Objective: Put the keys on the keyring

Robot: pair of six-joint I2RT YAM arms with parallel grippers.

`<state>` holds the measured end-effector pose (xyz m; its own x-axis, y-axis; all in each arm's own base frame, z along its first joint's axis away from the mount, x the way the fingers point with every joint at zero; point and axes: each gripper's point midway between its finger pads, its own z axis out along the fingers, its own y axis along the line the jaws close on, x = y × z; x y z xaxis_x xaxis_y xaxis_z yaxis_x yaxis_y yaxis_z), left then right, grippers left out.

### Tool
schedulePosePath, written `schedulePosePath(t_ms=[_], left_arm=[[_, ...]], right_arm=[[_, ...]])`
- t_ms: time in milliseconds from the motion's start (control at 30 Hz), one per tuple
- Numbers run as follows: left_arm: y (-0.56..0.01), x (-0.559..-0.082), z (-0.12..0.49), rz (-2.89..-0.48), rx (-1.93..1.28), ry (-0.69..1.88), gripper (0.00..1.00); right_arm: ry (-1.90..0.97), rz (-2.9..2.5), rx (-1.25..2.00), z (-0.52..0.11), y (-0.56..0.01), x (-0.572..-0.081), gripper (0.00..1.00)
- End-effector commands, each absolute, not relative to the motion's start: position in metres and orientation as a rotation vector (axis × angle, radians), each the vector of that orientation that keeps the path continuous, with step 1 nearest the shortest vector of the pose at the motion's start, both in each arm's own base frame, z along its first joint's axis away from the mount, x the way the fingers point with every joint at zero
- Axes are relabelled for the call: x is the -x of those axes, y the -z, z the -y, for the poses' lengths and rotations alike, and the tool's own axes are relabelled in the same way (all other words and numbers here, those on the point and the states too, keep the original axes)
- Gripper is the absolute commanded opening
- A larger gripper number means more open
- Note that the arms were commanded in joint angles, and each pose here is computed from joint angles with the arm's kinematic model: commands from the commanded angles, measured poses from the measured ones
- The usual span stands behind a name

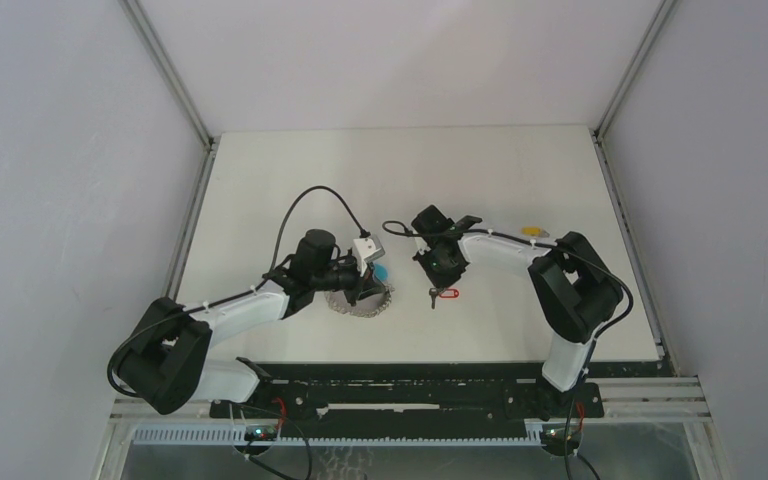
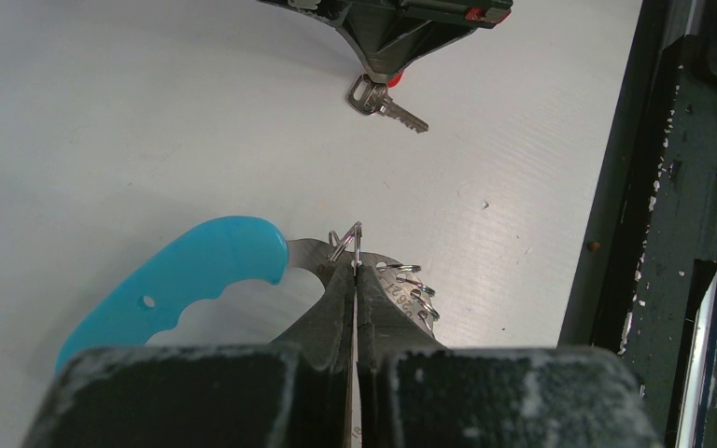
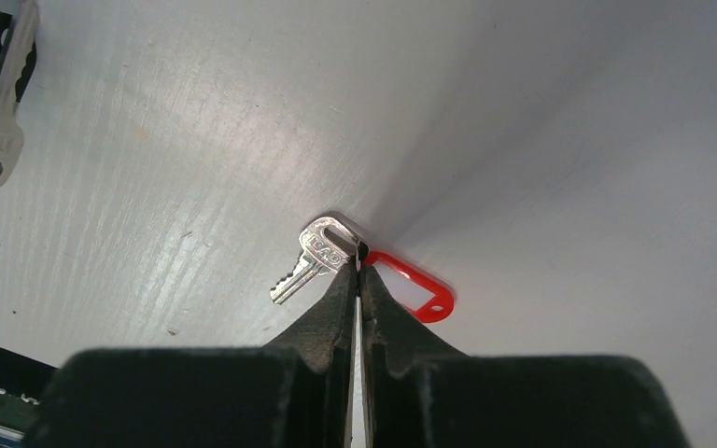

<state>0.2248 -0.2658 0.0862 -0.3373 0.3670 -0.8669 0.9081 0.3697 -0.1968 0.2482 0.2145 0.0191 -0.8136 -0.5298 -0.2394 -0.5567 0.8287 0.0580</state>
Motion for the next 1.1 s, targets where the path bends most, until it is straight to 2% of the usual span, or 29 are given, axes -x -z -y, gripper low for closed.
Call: schedulePosePath(t_ms=[0,367,800,1067], left_arm=[[-0.112,-0.235,0.278,-1.782,-1.115,0.930,0.00],[-0.117,-0.233,0.277,-1.754,-1.125,0.926,0.00],[-0.133,-0.231,0.276,-1.634,-1.169,0.889,0.00],[-0.136,-0.236,0.271,-1.607,-1.210,0.799,0.00]], right_arm=[[-0.188,-2.750,0.854,-0.221,-0.031,-0.257,0.00],[-0.327,-2.392,0.916,-0.236,-0.091,-0.270,0.00],[-0.551,-1.750,1.058,-0.256,-0.163,-0.251,0.00],[-0.649,-1.523,1.237,-0.275,-0.165,-0.238,0.00]])
